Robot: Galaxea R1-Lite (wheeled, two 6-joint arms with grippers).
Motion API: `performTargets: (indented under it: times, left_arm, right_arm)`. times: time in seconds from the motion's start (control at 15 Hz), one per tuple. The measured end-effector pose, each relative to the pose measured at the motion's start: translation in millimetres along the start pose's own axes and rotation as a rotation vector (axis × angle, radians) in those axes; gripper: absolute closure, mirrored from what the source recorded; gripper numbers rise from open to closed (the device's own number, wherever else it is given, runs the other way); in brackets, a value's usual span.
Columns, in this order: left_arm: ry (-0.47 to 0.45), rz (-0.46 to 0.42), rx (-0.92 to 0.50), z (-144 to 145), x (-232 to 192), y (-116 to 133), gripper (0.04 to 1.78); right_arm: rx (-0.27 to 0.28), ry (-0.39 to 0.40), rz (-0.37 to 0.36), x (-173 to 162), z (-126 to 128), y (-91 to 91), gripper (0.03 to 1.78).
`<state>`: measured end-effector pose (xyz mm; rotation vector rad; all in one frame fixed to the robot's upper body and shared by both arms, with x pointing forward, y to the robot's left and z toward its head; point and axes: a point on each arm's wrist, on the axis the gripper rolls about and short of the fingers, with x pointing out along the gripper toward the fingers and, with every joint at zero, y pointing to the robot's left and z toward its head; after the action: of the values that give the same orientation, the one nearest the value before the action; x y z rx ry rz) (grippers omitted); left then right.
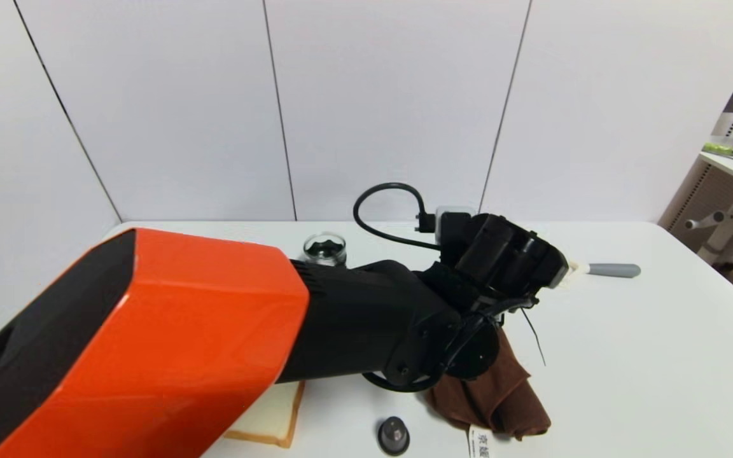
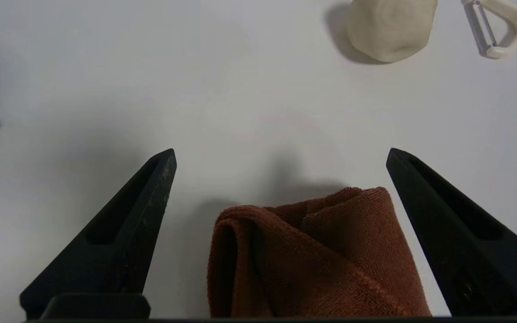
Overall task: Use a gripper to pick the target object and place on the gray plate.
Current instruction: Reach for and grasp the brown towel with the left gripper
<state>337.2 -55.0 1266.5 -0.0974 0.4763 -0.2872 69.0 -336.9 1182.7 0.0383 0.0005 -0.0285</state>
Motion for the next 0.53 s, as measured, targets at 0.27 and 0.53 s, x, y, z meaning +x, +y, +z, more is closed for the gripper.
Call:
performTargets:
  times: [0.27, 0.53]
  left_arm:
    - [0.027, 0.005, 0.005, -18.4, 17.0, -4.7, 0.13]
    - [0.063, -0.076, -0.001, -28.5, 25.6, -12.3, 0.13]
  right_arm:
    - [0.0, 0.0, 0.0, 0.0, 0.0, 0.0, 0.11]
    - [0.0, 0.0, 0.0, 0.0, 0.0, 0.0, 0.11]
